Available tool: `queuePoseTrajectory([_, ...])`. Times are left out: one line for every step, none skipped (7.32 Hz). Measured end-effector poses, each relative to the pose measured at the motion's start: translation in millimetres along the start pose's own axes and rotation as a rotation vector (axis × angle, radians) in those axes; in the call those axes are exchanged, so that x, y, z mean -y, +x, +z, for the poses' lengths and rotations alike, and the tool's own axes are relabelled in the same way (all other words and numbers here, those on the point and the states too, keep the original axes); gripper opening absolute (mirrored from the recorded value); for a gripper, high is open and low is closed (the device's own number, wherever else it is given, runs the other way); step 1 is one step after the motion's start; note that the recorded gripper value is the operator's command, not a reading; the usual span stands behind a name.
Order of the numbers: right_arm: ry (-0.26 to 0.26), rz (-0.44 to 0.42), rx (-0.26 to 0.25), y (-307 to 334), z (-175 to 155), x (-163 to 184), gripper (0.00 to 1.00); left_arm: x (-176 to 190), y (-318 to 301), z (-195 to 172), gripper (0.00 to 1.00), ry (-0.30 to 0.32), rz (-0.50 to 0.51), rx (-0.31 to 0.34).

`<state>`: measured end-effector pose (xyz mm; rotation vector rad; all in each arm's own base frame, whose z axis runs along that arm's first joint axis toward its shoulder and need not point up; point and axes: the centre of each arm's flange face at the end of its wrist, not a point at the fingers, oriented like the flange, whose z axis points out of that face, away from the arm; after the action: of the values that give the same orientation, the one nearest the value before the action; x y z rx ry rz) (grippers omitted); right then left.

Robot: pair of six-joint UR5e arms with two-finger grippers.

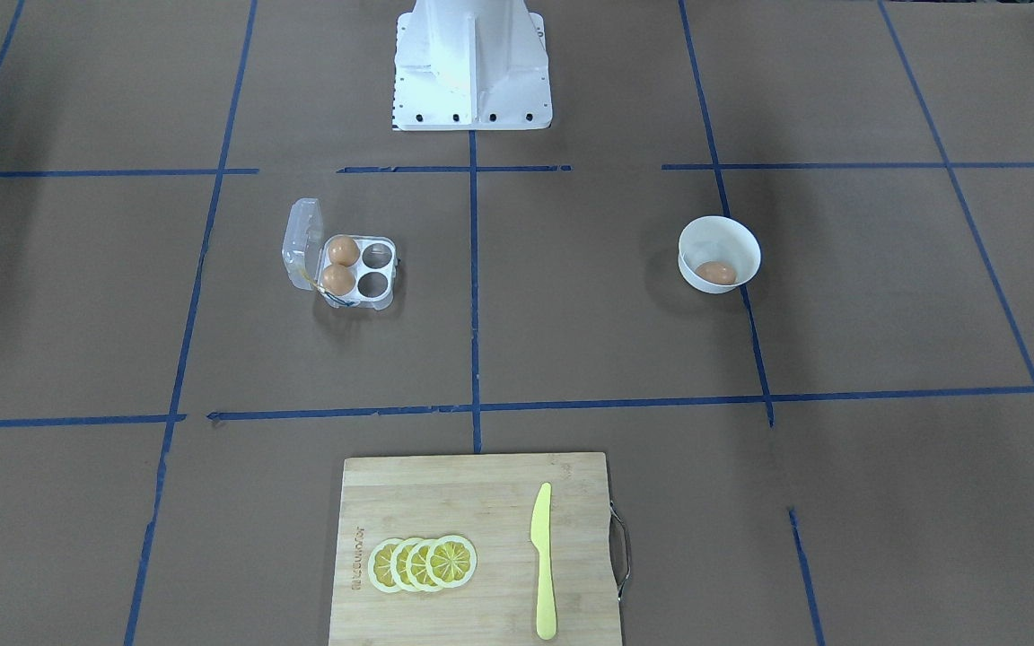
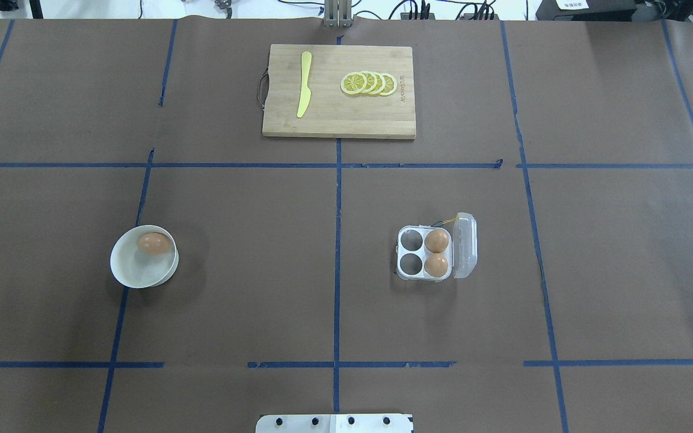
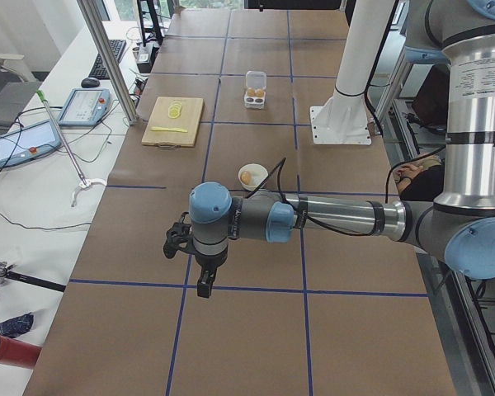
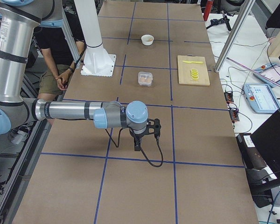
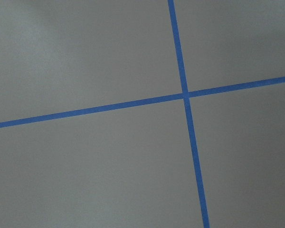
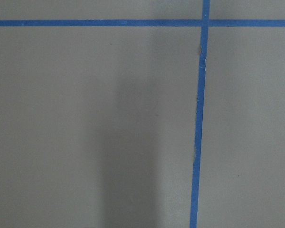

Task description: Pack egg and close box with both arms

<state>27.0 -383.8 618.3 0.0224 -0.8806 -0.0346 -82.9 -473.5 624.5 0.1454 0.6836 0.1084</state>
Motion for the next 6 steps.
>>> queuePoseTrajectory([0.005,-0.005,-0.002,-1,-1,5,1.00,3,2,-3,1.00,0.006,0.004,-0.001])
queuePoseTrajectory([0.014,-0.016,-0.005,-5,-3,13,1.00,8,7,-8,1.00,0.018,0.014,-0.002])
queuePoseTrajectory([0.019,-0.022,-0.007,-6,-5,18,1.00,11,10,-13,1.00,0.029,0.024,-0.002])
queuePoseTrajectory([0.021,-0.025,-0.008,-7,-6,20,1.00,14,15,-18,1.00,0.041,0.033,0.000])
queuePoseTrajectory([0.022,-0.026,-0.008,-8,-6,21,1.00,15,18,-22,1.00,0.050,0.040,0.003])
queuePoseTrajectory([0.023,-0.026,-0.008,-8,-6,21,1.00,15,19,-24,1.00,0.054,0.044,0.002])
